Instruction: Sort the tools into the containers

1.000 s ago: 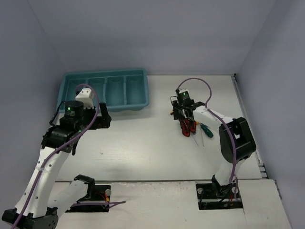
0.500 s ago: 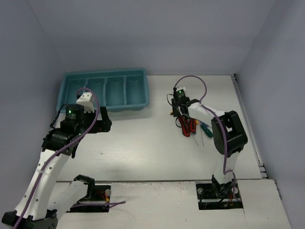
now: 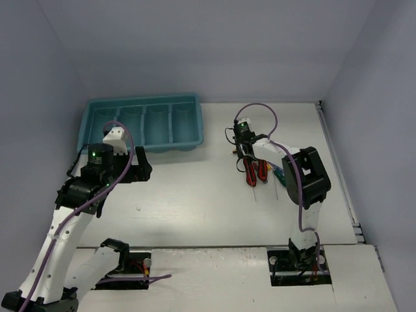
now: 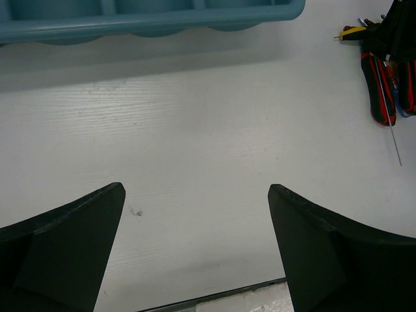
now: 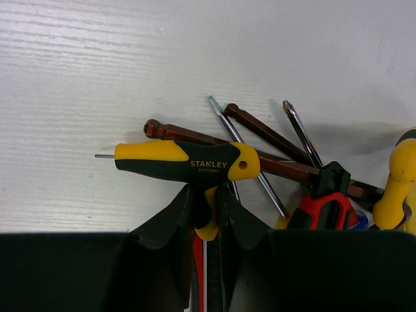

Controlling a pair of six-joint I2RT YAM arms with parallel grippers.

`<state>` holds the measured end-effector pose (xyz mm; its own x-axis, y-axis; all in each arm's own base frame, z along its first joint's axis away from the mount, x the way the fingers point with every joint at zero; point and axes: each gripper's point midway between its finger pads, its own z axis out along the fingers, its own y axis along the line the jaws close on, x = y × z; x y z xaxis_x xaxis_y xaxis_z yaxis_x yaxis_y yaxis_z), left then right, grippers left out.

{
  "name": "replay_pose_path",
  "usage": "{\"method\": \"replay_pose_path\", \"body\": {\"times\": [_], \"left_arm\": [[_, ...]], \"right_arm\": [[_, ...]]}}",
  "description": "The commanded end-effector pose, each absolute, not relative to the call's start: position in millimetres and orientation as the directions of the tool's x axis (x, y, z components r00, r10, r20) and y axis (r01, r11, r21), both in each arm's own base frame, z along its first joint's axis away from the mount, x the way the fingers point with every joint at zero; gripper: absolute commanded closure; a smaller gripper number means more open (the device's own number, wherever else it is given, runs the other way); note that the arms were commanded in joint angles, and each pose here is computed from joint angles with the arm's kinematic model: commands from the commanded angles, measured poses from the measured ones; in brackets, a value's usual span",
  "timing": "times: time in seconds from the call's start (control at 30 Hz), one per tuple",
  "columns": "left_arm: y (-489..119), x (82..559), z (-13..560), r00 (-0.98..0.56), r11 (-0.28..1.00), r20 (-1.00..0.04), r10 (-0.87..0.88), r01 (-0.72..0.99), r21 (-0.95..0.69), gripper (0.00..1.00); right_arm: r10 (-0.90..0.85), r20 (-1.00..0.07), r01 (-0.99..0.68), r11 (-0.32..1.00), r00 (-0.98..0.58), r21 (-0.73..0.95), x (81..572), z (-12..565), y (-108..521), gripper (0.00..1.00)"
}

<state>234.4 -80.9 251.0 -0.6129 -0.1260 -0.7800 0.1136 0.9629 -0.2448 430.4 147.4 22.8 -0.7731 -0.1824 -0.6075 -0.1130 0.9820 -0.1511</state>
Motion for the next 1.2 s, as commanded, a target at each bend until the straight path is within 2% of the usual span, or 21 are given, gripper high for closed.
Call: {"method": "replay_pose_path", "body": {"times": [0.0, 0.23, 0.4, 0.53, 0.8, 0.93, 1.07, 1.17], "left_arm": [[-88, 242, 267, -0.582, 0.954, -0.801, -0.142, 0.135, -0.268, 0.08], [-107, 251, 292, -0.578, 0.923, -0.795, -0.185, 0.176, -0.343, 0.08], [-141, 264, 329, -0.543, 0.850, -0.807, -0.233, 0.290, -0.440, 0.08], [-168, 277, 366, -0.494, 0.768, -0.811, -0.313, 0.371, -0.522, 0.09], [-262, 283, 389, -0.482, 0.602, -0.801, -0.354, 0.538, -0.590, 0.09], [-275, 294, 394, -0.437, 0.627, -0.815, -0.381, 0.526, -0.575, 0.14], [-263, 316, 407, -0.344, 0.675, -0.813, -0.469, 0.455, -0.581, 0.24], [-266, 325, 419, -0.310, 0.657, -0.799, -0.516, 0.455, -0.601, 0.27]], "right_arm": [[-0.186, -0.695, -0.090, 0.981, -0.695, -0.172, 449, 67, 149, 1.00], [-0.113, -0.853, -0.166, 0.986, -0.510, -0.031, 445, 188, 171, 1.00], [-0.066, -0.909, -0.315, 0.946, -0.411, 0.074, 417, 251, 197, 1.00], [-0.013, -0.929, -0.398, 0.906, -0.370, 0.146, 389, 283, 216, 1.00], [0.252, -0.902, -0.386, 0.838, -0.350, 0.384, 369, 335, 231, 1.00], [0.282, -0.897, -0.421, 0.808, -0.340, 0.413, 359, 347, 241, 1.00], [0.308, -0.888, -0.437, 0.785, -0.341, 0.440, 349, 352, 247, 1.00], [0.321, -0.879, -0.451, 0.765, -0.353, 0.460, 342, 353, 256, 1.00]]}}
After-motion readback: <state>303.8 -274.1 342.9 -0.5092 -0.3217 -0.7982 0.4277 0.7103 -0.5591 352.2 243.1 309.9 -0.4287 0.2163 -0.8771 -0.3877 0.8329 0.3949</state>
